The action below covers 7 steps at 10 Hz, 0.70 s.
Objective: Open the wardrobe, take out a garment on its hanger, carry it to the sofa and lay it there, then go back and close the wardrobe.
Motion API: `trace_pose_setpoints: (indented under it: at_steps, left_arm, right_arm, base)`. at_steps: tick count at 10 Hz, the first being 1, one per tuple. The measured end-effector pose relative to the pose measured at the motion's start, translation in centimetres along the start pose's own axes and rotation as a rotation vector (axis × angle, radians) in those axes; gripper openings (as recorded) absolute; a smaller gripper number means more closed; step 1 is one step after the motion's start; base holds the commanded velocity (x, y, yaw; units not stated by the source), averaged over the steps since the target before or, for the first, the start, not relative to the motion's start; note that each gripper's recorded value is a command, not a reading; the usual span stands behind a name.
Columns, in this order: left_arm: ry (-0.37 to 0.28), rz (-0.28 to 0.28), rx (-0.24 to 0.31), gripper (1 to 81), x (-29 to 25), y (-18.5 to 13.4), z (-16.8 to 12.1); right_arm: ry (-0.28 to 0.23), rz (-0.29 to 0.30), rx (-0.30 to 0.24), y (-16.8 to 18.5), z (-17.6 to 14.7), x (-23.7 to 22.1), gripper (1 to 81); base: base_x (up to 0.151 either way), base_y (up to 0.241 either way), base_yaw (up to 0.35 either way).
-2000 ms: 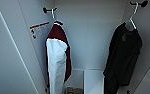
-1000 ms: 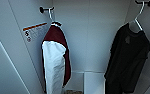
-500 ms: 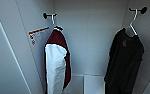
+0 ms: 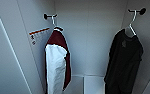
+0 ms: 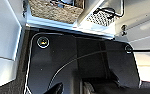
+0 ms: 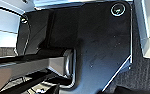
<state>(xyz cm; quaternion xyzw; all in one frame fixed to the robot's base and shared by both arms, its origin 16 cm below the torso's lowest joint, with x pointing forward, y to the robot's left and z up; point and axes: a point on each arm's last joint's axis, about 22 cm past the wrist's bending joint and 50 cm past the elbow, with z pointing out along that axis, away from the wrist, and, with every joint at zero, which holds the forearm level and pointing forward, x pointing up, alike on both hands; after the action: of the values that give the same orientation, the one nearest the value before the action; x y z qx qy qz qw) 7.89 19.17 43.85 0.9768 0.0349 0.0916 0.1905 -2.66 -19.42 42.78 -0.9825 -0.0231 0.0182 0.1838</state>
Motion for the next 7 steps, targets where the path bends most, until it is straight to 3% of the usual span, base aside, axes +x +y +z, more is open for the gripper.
trace_pose_setpoints:
  at_steps: [2, 7]
  left_arm:
    - [-0.013, 0.049, -0.018, 81.1, 3.9, 0.9, 0.4]
    - [-0.085, 0.228, -0.042, 81.1, 10.6, 4.4, 2.4]
  right_arm:
    - [0.014, 0.031, 0.002, -0.2, 0.0, -0.5, 81.1]
    - [0.074, 0.187, 0.006, -1.0, 0.2, -3.6, 81.1]
  base:
    - [0.0, 0.0, 0.0]
    - [0.0, 0.0, 0.0]
